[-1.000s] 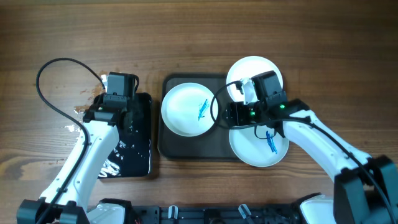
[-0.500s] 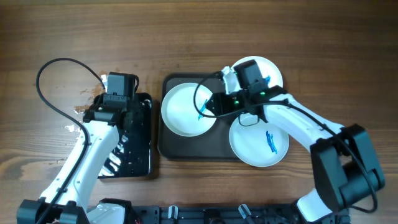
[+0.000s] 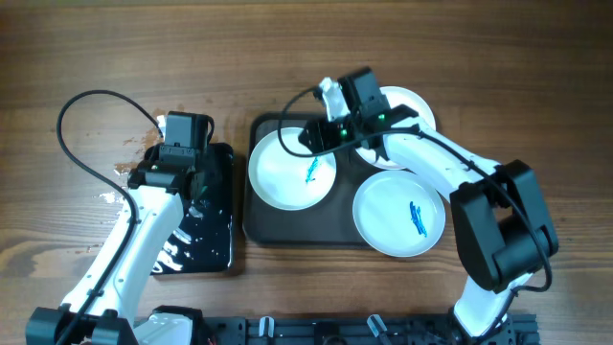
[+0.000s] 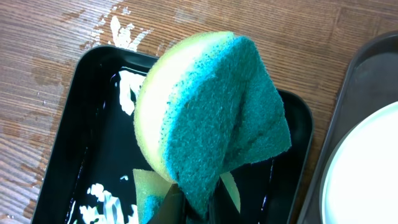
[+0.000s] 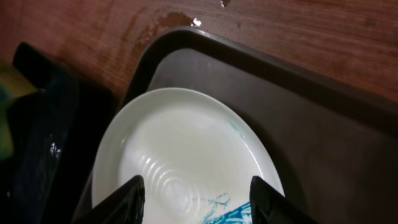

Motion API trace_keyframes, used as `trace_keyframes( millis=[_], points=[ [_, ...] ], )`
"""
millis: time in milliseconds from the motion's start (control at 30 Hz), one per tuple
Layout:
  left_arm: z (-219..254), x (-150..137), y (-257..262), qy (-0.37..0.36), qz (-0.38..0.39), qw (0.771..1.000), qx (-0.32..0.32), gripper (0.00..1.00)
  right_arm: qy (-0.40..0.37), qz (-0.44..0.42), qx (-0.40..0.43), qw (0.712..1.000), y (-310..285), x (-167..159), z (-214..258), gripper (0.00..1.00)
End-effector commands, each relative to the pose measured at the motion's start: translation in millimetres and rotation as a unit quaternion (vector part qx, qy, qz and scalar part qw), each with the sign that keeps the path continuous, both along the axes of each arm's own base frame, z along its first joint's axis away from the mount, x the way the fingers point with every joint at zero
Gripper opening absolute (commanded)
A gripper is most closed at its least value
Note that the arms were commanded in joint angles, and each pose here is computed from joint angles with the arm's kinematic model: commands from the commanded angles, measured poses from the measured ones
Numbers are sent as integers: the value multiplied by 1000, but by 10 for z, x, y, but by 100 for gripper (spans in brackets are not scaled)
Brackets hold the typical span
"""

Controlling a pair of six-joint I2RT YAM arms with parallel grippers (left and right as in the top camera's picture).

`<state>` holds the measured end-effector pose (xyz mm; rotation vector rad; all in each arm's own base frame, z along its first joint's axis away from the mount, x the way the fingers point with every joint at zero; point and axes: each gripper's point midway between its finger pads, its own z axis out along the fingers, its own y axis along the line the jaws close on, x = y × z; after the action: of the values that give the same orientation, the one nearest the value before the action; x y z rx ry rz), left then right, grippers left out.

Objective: Clean dirty plates on tray and stack at the side
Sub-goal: 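Reach the right gripper over to the left plate and grip its rim, then lift and tilt the left plate upward with the right gripper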

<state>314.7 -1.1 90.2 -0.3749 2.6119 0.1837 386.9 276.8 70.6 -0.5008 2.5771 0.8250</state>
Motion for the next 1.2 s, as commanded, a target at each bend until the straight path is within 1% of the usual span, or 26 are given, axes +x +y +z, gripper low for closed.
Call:
trace_keyframes(
  millis=[0,67,133,233,333,433,467,500,533,600,667,733,833,867,900,933,1033,1100,1167],
  points=[
    [28,-1,-18,-8,6,1000,-8,4,-40,-5,-15,999,3,205,152,57],
    [28,-1,-18,-8,6,1000,-8,4,-49,-21,-43,998,-82,269,70,57],
    [28,-1,-18,-8,6,1000,-8,4,-61,-6,-60,996,-96,307,-45,57],
    [25,-7,-18,-7,6,1000,-8,4,-63,-20,-82,994,-161,393,-229,57],
    [16,-25,-15,-3,6,1000,-7,4,-62,-31,-97,993,-229,456,-371,59],
    [-3,-53,-38,5,2,1000,-13,4,-58,-36,-98,993,-261,489,-461,59],
    [-7,-57,-49,6,1,1000,-16,4,-55,-35,-100,993,-264,483,-490,57],
    [-8,-57,-54,6,0,1000,-18,4,-40,-32,-102,993,-266,444,-601,47],
    [-9,-58,-55,7,0,1000,-18,4,-32,-29,-101,994,-260,416,-643,44],
    [-9,-59,-55,7,0,1000,-18,4,-20,-29,-104,994,-263,381,-725,41],
    [-9,-58,-54,7,0,1000,-18,4,-11,-24,-99,995,-245,349,-752,34],
    [-8,-57,-54,6,0,1000,-18,4,-1,-30,-100,995,-255,328,-784,40],
    [-8,-57,-54,6,0,1000,-18,4,3,-24,-91,996,-224,306,-775,60],
    [-8,-57,-54,6,0,1000,-18,4,2,-24,-91,996,-225,308,-774,62],
    [-8,-57,-54,6,0,1000,-18,4,1,-23,-89,996,-213,319,-754,63],
    [-8,-57,-54,6,0,1000,-18,4,-4,-1,-75,997,-146,303,-710,63],
    [-8,-57,-54,6,0,1000,-18,4,-4,8,-62,998,-82,323,-621,61],
    [-8,-57,-54,6,0,1000,-18,4,-4,64,-25,998,57,202,-555,60],
    [-8,-56,-55,6,0,1000,-18,4,1,65,-19,998,74,187,-545,60]
  ],
)
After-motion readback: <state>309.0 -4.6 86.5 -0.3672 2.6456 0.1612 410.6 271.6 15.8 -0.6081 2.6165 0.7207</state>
